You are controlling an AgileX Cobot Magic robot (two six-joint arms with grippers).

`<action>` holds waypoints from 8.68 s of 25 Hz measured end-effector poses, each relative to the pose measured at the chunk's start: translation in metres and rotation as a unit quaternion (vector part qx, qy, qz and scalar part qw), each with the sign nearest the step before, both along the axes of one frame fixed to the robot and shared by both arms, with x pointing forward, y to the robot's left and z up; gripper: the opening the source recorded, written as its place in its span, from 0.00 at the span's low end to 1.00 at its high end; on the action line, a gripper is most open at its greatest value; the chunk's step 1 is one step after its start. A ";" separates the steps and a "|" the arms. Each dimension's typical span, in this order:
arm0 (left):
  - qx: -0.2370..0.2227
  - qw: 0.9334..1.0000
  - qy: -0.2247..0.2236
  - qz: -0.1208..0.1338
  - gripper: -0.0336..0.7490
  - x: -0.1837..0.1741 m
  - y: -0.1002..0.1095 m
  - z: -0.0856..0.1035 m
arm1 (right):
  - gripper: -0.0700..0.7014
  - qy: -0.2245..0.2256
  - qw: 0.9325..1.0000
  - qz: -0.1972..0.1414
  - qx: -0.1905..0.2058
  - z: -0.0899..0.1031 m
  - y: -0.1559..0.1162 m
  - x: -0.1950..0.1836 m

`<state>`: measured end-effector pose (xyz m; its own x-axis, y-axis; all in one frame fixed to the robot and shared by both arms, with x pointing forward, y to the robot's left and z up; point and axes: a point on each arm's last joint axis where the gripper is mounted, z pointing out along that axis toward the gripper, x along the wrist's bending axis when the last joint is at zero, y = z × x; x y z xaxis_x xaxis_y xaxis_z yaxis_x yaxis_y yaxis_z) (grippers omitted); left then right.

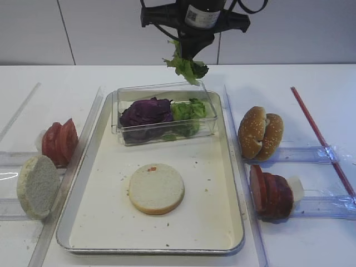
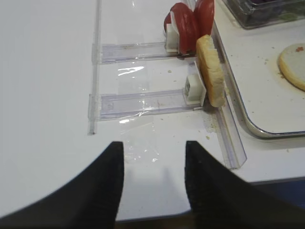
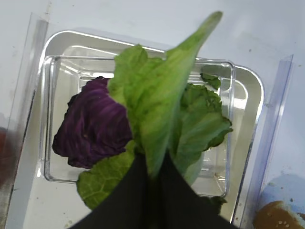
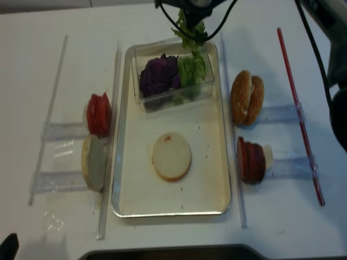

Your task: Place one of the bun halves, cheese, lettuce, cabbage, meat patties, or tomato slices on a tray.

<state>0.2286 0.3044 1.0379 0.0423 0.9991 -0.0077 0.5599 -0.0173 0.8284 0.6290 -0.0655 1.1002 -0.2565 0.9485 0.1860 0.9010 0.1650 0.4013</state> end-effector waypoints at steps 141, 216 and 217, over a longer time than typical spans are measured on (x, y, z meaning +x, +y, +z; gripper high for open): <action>0.000 1.000 0.000 0.000 0.42 0.000 0.000 0.000 | 0.83 0.023 0.997 -0.076 -0.025 0.036 -0.123 -0.116; 0.000 1.000 0.000 0.000 0.42 0.000 0.000 0.000 | 0.77 -0.308 0.951 0.007 -0.021 -0.061 -0.230 -0.400; 0.000 1.000 0.000 0.000 0.42 0.000 0.000 0.000 | 0.77 -0.307 0.951 0.007 -0.021 -0.061 -0.230 -0.400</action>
<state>0.2286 0.3044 1.0379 0.0426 0.9991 -0.0072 0.5599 -0.0179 0.8284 0.2293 -0.2958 1.0391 -0.3169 0.9475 -0.0420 0.4959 0.2033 0.8442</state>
